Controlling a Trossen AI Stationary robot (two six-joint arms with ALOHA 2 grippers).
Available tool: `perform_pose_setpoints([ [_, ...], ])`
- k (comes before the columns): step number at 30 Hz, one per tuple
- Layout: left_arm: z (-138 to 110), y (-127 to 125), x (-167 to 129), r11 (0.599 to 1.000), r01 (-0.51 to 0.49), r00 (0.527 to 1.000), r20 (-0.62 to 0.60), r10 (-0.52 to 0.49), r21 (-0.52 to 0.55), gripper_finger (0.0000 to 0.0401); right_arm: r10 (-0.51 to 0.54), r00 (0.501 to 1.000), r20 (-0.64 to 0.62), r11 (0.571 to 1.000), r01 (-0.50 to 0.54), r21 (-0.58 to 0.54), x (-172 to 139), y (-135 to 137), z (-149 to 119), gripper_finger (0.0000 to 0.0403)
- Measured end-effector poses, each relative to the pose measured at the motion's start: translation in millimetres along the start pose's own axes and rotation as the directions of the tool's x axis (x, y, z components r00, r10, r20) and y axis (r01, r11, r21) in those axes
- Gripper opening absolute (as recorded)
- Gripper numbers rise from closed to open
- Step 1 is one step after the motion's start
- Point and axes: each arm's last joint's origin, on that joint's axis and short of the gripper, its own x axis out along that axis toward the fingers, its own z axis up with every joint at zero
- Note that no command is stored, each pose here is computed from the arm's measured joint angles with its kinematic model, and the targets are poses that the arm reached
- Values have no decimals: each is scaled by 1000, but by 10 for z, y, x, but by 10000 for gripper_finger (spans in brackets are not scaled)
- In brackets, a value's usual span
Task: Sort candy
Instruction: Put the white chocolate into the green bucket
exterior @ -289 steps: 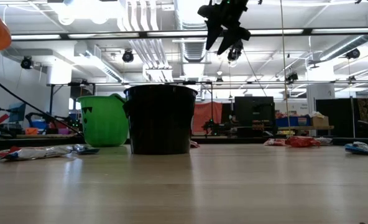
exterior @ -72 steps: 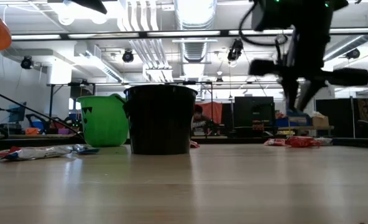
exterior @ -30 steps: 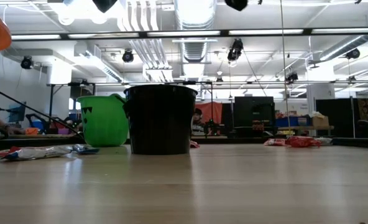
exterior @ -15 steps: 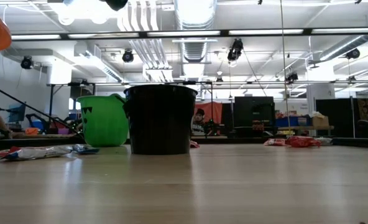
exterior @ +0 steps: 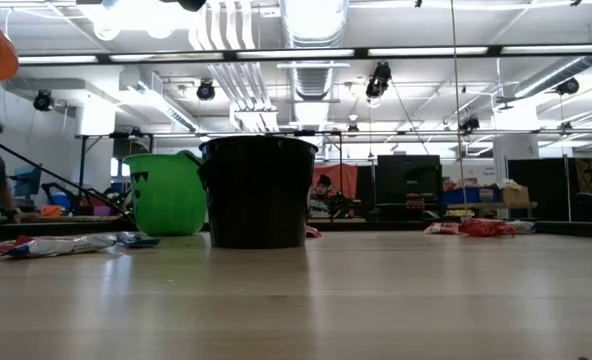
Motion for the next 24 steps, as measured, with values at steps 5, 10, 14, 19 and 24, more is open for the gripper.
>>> perform_pose_setpoints([
  [5,0,-1,0,1000,0,1000,0,0,3,184,15,999,30,1000,-15,1,-1,8,32,12],
  [10,3,-5,1,1000,9,1000,2,-9,15,185,54,997,46,999,-54,0,31,25,52,12],
  [14,11,-11,2,999,28,1000,9,-29,25,181,53,998,46,999,-53,1,34,18,55,12],
  [19,16,-17,3,998,53,998,12,-53,43,161,56,997,48,998,-56,0,35,19,56,12],
  [24,4,4,58,997,60,998,-2,-60,53,127,53,998,42,999,-53,1,39,14,50,12],
])
